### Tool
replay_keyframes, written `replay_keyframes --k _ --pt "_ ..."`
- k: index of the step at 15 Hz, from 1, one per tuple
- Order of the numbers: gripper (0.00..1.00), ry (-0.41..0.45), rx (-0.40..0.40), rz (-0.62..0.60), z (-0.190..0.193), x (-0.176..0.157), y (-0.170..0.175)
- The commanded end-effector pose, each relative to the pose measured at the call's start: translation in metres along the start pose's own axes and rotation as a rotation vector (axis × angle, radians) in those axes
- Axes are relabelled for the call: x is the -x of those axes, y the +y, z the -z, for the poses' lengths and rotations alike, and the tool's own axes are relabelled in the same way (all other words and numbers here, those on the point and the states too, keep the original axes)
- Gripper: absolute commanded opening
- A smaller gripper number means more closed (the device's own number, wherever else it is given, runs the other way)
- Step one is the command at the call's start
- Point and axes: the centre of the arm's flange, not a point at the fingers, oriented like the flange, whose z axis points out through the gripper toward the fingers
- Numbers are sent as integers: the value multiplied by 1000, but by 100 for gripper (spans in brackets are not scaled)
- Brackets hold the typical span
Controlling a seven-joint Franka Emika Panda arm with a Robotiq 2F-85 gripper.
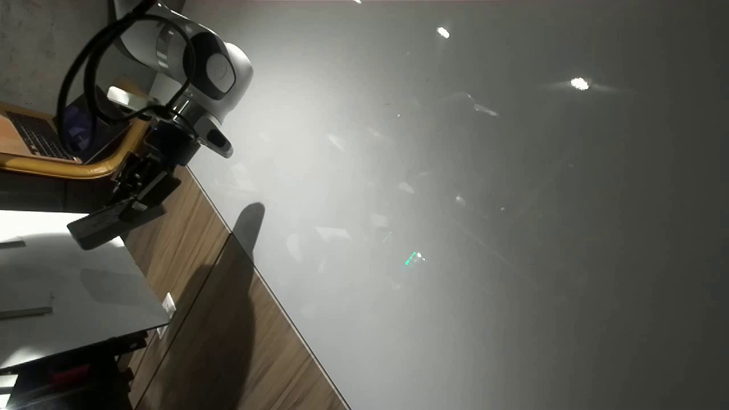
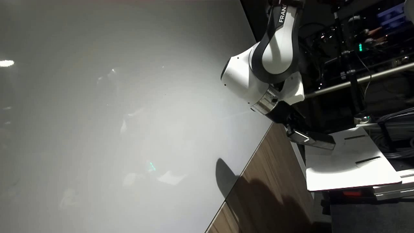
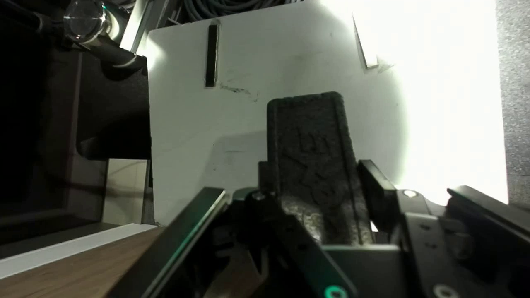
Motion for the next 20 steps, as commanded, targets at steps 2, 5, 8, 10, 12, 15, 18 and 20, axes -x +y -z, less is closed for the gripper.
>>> replay_keyframes --k 2,5,8,10,12,15,18,20 --pt "28 -41 -45 -42 -6 -26 8" --pt "28 -65 -50 -57 -12 -36 13" --pt "28 -85 -49 -62 -19 -43 15" --pt "28 -99 -43 -59 -24 -46 14" --pt "28 -113 -39 -52 -31 -45 11" --pt "28 -132 -33 -43 -39 -46 9" --pt "28 -146 -31 -38 -44 -46 8" --pt "28 -146 -32 -35 -44 -47 7"
